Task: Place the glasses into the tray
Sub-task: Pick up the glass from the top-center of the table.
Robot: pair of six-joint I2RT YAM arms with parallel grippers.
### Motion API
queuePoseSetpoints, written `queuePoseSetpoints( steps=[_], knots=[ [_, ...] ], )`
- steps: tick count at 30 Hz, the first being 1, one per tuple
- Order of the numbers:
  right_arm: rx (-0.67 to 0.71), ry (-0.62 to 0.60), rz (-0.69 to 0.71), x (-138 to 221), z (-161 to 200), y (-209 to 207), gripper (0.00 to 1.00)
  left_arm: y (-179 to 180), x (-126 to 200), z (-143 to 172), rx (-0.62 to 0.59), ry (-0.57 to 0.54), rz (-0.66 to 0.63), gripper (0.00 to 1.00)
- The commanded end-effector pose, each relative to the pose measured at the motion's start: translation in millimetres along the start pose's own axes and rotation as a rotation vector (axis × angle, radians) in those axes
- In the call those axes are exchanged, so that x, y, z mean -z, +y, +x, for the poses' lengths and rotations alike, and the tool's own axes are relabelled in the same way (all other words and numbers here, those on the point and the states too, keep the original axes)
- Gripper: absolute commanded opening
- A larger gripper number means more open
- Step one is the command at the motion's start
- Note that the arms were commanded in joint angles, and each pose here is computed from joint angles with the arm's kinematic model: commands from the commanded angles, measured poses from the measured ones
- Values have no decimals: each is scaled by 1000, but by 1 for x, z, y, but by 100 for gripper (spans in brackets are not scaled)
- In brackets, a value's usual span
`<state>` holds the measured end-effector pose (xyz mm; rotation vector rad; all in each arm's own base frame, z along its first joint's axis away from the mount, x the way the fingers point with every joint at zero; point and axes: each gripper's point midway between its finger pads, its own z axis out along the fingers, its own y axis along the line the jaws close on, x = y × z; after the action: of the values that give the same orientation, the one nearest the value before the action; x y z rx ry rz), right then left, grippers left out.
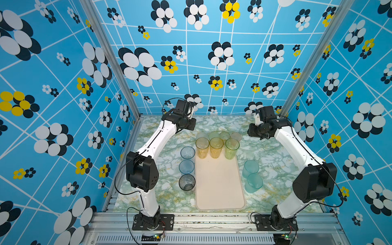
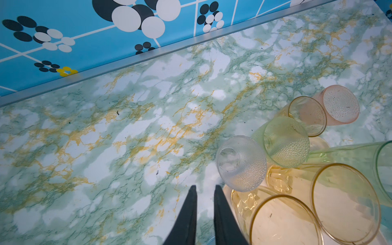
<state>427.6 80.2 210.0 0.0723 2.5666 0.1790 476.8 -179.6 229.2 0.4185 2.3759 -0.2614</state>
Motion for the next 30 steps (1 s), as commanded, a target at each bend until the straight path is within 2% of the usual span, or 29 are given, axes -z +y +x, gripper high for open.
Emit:
queuePoseSetpoints(
  steps=[1, 9, 16, 21, 30],
  knots=[
    [-17, 87, 23, 1, 5, -5, 44, 13, -13, 3, 41, 33, 23, 18],
    [-48, 172, -22, -25, -11, 11, 44, 19, -54, 7, 67, 87, 79, 18],
    [-50, 238, 20, -55, -9, 5, 44, 24, -82, 8, 128, 119, 128, 17],
    [-35, 288, 66, -74, -1, -3, 43, 31, -84, 13, 152, 136, 113, 17],
    [-25, 297, 26, -92, 1, 3, 42, 32, -65, 10, 163, 126, 93, 17]
  ],
)
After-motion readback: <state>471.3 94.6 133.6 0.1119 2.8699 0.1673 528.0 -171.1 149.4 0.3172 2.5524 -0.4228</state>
